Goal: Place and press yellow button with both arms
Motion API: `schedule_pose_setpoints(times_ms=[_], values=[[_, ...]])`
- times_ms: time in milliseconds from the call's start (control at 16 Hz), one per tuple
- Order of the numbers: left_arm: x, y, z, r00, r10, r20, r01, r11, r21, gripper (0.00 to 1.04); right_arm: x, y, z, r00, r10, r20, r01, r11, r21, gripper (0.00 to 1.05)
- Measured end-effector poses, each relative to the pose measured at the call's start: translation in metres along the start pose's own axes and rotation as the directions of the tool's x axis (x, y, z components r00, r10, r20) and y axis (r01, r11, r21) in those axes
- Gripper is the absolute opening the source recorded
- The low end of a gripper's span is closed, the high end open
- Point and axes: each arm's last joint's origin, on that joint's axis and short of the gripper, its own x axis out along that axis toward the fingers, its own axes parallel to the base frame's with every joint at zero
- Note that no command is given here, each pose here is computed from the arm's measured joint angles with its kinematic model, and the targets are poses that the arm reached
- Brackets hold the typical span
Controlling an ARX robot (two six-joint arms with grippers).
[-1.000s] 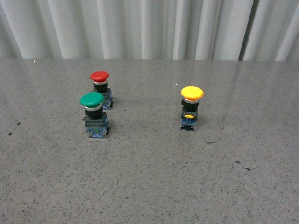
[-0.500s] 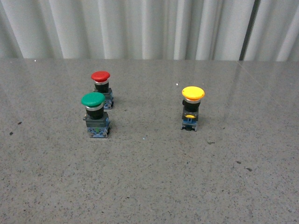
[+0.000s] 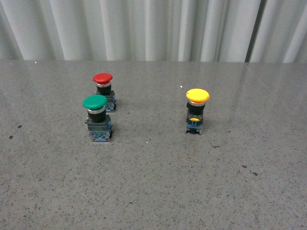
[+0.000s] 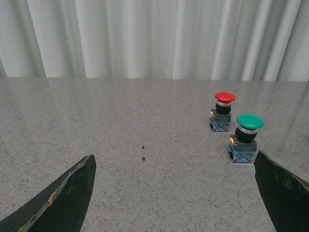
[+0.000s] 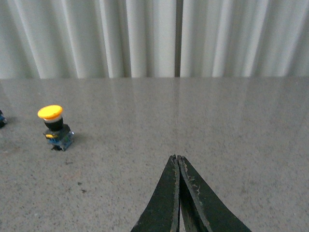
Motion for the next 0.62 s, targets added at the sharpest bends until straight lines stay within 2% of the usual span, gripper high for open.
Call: schedule_pose_setpoints(times_ms=[375,438,625], values=[[0.0000,0.0000,0.0000,1.000,0.000,0.000,0.000,1.000,0.000,0.98,0.0001,0.0000,-0.0024,1.000,0.000,-0.006,0.000,1.000,-0.001,0.02],[0.0000,0.0000,0.0000,1.000,0.000,0.000,0.000,1.000,0.000,0.98,0.0001,0.0000,-0.0024,1.000,0.000,-0.006,0.000,1.000,-0.001,0.08],[0.0000,0.0000,0.0000,1.000,0.000,0.000,0.000,1.000,0.000,0.98,0.0001,0.0000,-0.0024,1.000,0.000,-0.006,0.000,1.000,-0.001,0.45]])
